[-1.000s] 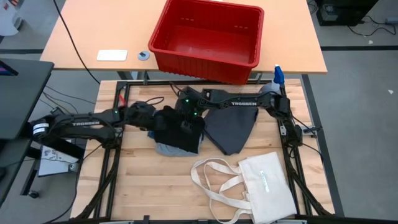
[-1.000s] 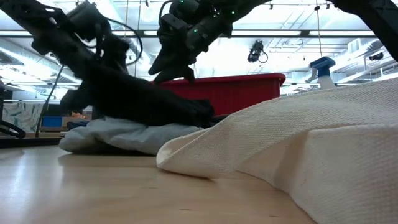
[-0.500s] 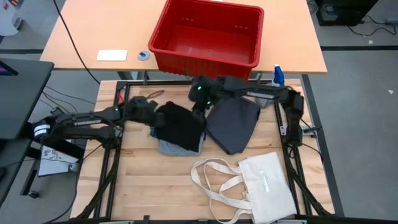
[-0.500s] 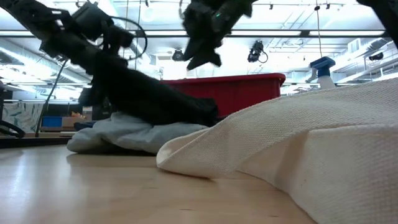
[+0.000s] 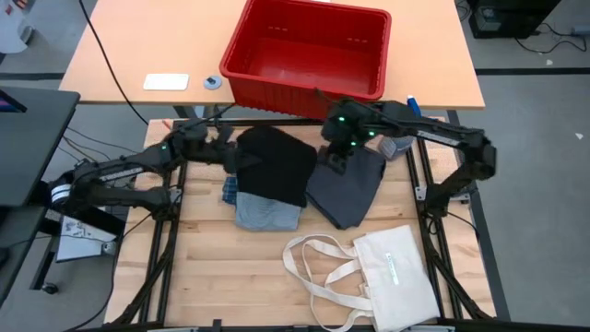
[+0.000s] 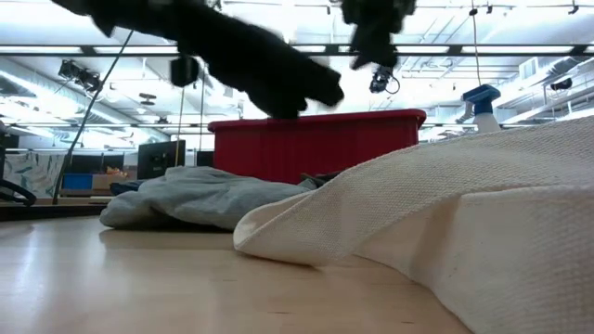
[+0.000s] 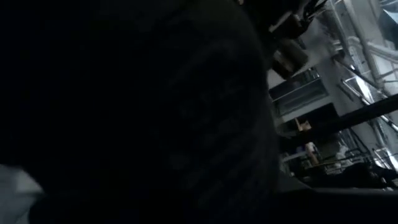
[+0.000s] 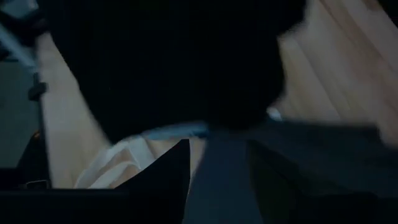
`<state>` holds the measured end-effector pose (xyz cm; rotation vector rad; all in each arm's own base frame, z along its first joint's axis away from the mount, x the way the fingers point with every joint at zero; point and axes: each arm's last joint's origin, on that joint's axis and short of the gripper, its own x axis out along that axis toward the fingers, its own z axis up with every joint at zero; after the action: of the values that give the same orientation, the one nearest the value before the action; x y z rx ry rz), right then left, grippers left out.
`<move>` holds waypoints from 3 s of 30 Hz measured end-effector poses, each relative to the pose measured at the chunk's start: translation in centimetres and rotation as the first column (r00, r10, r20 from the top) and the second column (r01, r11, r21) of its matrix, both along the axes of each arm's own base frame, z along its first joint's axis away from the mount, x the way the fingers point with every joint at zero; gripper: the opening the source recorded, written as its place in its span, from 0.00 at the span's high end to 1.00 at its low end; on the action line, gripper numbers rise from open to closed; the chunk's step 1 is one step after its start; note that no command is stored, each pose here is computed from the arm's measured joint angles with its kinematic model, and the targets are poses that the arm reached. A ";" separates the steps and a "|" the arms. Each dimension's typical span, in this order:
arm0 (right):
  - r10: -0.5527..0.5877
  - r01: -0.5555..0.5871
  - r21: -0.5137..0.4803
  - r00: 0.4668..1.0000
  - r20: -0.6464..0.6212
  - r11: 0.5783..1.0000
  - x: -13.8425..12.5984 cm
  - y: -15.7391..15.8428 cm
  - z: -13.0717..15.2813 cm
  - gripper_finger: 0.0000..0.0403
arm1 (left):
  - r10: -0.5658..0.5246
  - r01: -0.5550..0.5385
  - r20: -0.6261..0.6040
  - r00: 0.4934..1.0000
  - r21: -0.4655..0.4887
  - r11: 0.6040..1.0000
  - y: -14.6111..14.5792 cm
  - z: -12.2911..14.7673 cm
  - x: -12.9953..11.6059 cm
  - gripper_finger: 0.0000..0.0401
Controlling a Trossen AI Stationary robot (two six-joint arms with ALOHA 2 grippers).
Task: Fold laundry
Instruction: Stack the black shirt on top of the dark blue shirt, then stack the gray shirt on top of the black shirt
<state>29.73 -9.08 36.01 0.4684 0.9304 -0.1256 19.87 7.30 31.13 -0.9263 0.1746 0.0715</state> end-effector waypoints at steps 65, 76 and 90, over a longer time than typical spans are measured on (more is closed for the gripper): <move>-0.378 0.385 -0.055 0.920 0.105 0.921 -12.7 3.3 4.1 0.59 | 0.663 -0.606 0.177 0.727 -0.288 0.741 -11.2 -15.2 31.1 0.40; -0.346 0.355 -0.080 0.932 0.106 0.932 -12.7 3.3 4.1 0.59 | 0.509 -0.520 -0.109 0.854 -0.210 0.828 -15.4 -10.2 28.2 0.38; -0.240 0.257 -0.065 0.952 0.191 0.964 -12.1 3.4 4.7 0.59 | 0.473 -0.432 -0.493 0.730 0.203 0.879 -16.3 -2.4 18.1 0.47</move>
<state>17.66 -5.70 40.67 0.5047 0.6805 -0.3469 37.95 -9.01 28.76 -0.8381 0.4552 0.7994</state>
